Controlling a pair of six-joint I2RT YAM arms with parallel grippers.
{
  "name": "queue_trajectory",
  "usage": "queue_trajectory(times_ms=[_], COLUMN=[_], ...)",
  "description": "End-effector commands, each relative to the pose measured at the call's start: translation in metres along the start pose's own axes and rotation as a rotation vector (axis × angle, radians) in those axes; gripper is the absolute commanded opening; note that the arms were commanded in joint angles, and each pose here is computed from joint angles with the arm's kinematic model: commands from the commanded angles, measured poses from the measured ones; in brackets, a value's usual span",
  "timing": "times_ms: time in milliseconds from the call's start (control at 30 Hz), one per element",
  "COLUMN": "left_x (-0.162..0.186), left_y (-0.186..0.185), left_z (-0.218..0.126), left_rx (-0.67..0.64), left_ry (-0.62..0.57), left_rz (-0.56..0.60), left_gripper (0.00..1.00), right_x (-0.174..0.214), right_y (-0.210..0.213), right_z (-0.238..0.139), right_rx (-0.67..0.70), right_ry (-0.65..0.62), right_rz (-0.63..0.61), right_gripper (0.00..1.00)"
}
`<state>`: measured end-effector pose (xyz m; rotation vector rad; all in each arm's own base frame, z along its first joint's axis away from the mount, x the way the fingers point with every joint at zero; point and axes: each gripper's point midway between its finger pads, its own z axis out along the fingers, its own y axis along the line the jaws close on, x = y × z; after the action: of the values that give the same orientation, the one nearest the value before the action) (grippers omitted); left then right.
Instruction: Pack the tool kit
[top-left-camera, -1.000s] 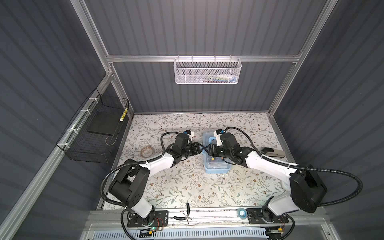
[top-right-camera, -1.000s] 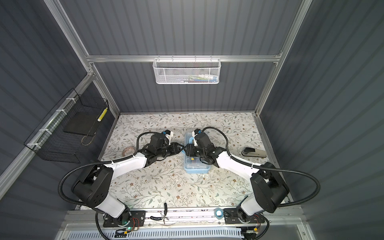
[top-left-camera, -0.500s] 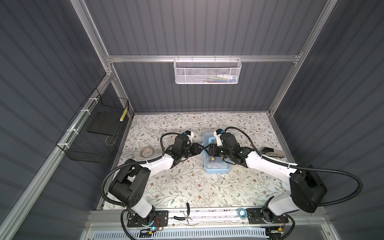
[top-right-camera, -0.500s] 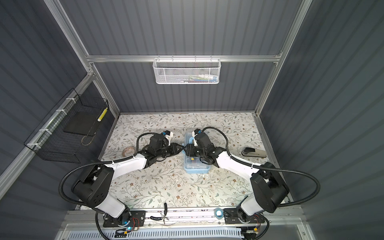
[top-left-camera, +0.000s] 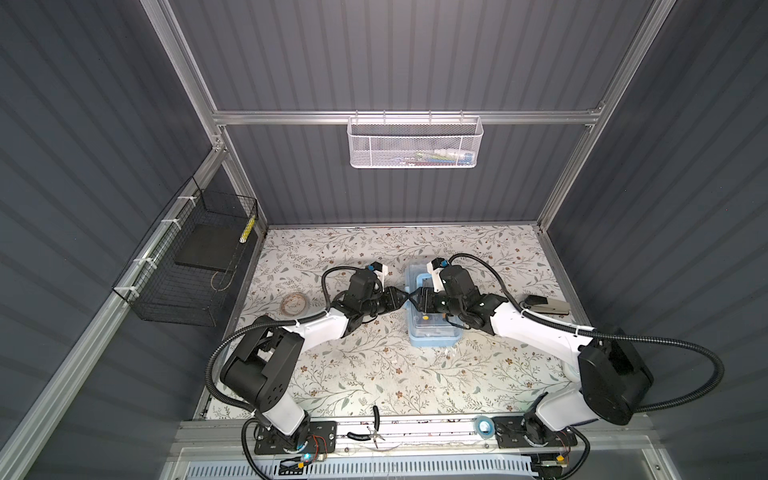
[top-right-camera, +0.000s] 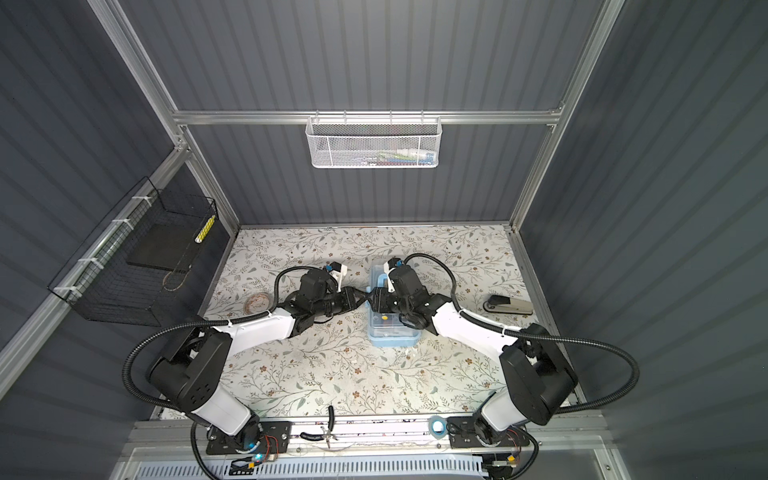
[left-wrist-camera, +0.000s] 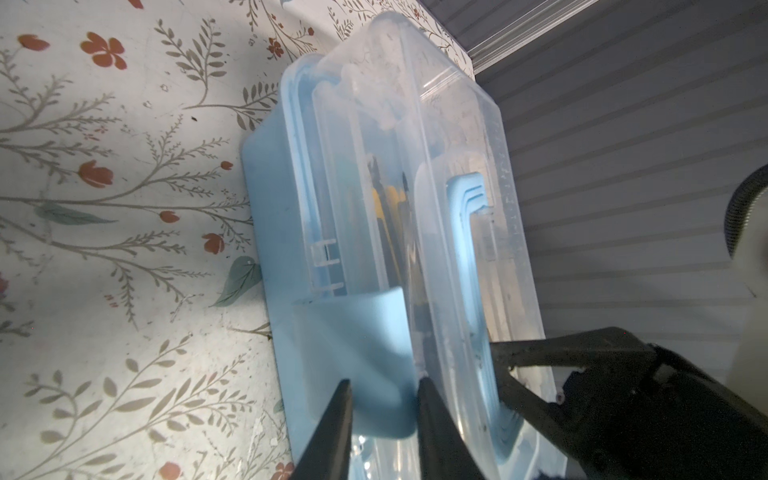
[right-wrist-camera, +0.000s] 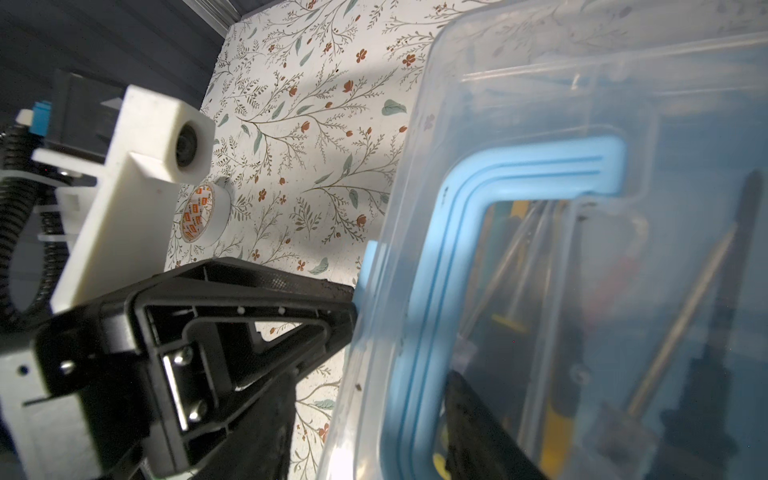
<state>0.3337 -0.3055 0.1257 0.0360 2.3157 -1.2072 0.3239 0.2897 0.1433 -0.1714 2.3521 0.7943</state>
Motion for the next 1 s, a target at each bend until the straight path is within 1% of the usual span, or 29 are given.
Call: queue_trajectory(times_ms=[0, 167, 267, 500, 967], left_x=[0.0113, 0.0124, 0.0138, 0.0186, 0.0205], left_y=[0.0062, 0.0090, 0.0108, 0.0144, 0.0150], left_z=[0.0061, 0.0072, 0.0080, 0.0118, 0.0109], left_rx=[-0.001, -0.009, -0.005, 0.017, 0.005], left_ry=[0.037, 0.040, 0.037, 0.035, 0.052], left_rz=[-0.013, -0.013, -0.018, -0.039, -0.024], left_gripper=[0.27, 0.27, 0.28, 0.29, 0.31], right_x=[0.0584, 0.0595, 0.0598, 0.0598, 0.0605], right_y=[-0.0350, -0.0354, -0.0352, -0.0346, -0.0351], right_z=[0.0146, 0.0155, 0.0161, 0.0159, 0.0172], right_rx=[0.096, 0.096, 0.092, 0.091, 0.092], right_ry=[0.196, 0.201, 0.200, 0.202, 0.205], right_rz=[0.026, 0.029, 0.031, 0.032, 0.036], right_gripper=[0.58, 0.58, 0.58, 0.58, 0.58])
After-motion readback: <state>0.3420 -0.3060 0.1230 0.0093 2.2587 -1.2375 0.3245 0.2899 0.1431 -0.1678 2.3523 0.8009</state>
